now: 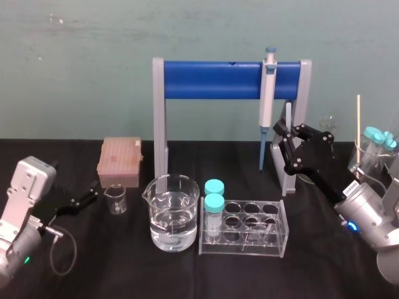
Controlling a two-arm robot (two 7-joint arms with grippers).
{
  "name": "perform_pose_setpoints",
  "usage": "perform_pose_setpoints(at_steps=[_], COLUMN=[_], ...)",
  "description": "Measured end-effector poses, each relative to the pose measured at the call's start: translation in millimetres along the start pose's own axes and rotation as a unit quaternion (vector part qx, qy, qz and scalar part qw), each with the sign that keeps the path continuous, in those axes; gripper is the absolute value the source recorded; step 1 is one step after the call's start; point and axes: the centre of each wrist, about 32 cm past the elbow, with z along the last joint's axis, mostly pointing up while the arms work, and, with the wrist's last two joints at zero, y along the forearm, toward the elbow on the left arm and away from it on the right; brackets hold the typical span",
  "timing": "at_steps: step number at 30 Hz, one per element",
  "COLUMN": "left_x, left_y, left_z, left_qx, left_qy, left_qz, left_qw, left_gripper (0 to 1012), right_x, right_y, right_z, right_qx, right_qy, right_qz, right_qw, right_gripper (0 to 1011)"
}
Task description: Pick up the stirring rod with one hand, then place it down.
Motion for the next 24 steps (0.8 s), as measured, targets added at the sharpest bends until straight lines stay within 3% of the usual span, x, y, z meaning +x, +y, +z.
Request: perform_pose_setpoints(at_steps=[24], left_x=[0.0], left_y=[0.0], left_z=[0.0], left_qx=[0.000], left_qy=[0.000], left_qz=[0.000], left_qw=[1.0000], left_gripper=[1000], right_x=[0.1], right_y=[2.7], right_z=[0.9], right_qx=[0.002], right_qy=[-0.001], right_qz=[0.004], right_qw=[1.0000], right_gripper=[67])
